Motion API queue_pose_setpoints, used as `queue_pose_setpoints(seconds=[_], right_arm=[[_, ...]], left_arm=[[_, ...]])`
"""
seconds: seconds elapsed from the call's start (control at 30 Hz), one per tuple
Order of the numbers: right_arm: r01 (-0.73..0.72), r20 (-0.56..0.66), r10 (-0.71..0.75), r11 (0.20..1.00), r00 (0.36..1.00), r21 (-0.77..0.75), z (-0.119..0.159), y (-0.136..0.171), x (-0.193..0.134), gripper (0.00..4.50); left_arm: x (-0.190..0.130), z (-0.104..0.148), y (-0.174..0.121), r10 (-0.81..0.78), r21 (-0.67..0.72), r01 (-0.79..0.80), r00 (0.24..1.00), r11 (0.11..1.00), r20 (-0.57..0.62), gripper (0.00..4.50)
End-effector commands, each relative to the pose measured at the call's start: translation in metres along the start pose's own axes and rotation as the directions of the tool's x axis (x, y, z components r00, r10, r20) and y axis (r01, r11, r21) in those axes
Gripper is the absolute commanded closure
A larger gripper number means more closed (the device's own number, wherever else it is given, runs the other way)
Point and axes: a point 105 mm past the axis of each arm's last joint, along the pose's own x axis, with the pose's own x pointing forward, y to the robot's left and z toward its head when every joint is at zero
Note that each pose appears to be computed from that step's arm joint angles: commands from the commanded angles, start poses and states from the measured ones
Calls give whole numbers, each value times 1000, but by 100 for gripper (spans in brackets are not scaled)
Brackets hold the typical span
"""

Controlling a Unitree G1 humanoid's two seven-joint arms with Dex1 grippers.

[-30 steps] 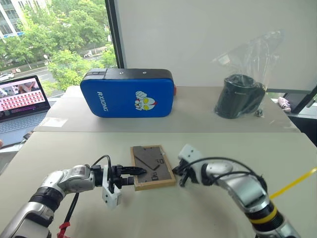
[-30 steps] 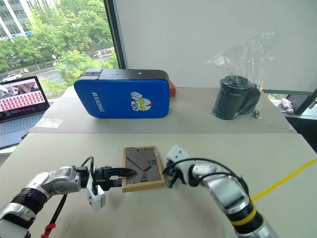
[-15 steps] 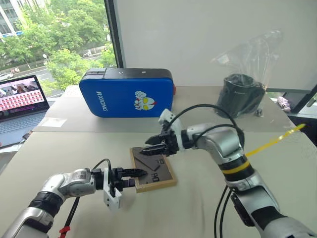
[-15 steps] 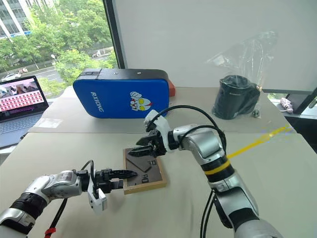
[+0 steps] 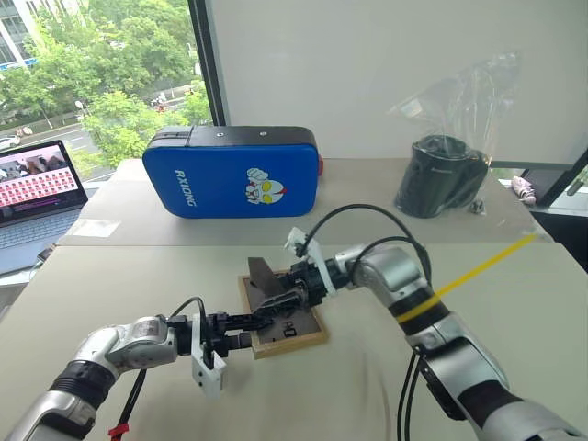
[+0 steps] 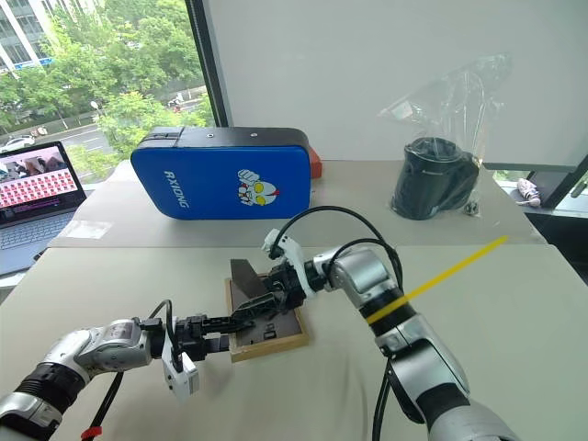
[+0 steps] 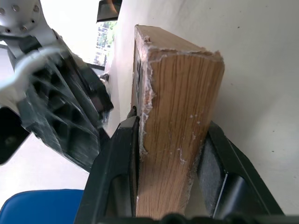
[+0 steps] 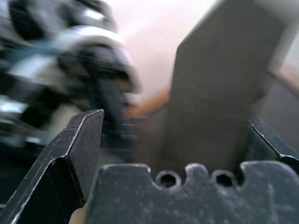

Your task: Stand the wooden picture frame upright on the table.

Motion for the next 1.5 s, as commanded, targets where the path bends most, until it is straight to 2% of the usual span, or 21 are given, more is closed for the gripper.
queue_pose_setpoints(seconds=[0.03,0.2,0.47,0.63,0.73,0.8,0.87,0.93,1.0,1.07,1.1,1.17,1.33,1.43,1.47,1.5], right_arm=[[-149,115,162,982,980,-116,38,42,-7,10],[-57,133,76,989,988,-137,39,36,-18,10],[197,52,-192,971,980,-138,5,-1,-40,10],[395,42,-393,914,919,-98,-18,-18,-103,10],[514,6,-516,850,856,-116,-40,-29,-135,10],[620,31,-654,700,756,-356,-50,-37,-158,10],[608,64,-690,585,721,-536,-59,-31,-160,10],[476,61,-656,476,752,-740,-72,-15,-139,10],[355,73,-595,373,800,-857,-79,2,-112,10],[311,116,-552,274,826,-910,-77,11,-91,10],[298,160,-530,187,833,-936,-70,14,-79,10],[312,234,-500,77,834,-947,-57,17,-66,10],[345,331,-448,-53,831,-937,-38,19,-53,10],[316,303,-446,-47,842,-947,-44,18,-51,10],[315,299,-445,-40,844,-948,-46,19,-51,48],[316,299,-445,-37,844,-948,-48,19,-51,60]], left_arm=[[-4,-1,-26,-113,-51,112,993,992,-25,322],[-2,0,-26,-109,-56,107,994,993,-21,322],[-2,-1,-24,-108,-53,106,994,993,-20,322],[-2,-4,-22,-106,-56,104,994,993,-25,322],[-2,-5,-22,-105,-58,103,994,993,-25,322],[-2,-6,-19,-92,-63,90,995,994,-27,322],[-2,-8,-15,-75,-67,73,997,995,-31,322],[-2,-11,-10,-46,-85,42,998,995,-41,322],[-1,-15,-3,-8,-109,3,999,994,-51,322],[0,-15,5,23,-123,-28,999,992,-46,322],[0,-14,8,32,-125,-37,999,991,-36,322],[1,-12,12,38,-129,-40,999,991,-23,322],[0,-11,15,38,-140,-40,999,989,-15,322],[-1,-11,16,36,-149,-39,999,988,-19,322],[-1,-12,16,45,-159,-49,999,986,-27,322],[-2,-13,18,55,-168,-60,998,984,-33,322]])
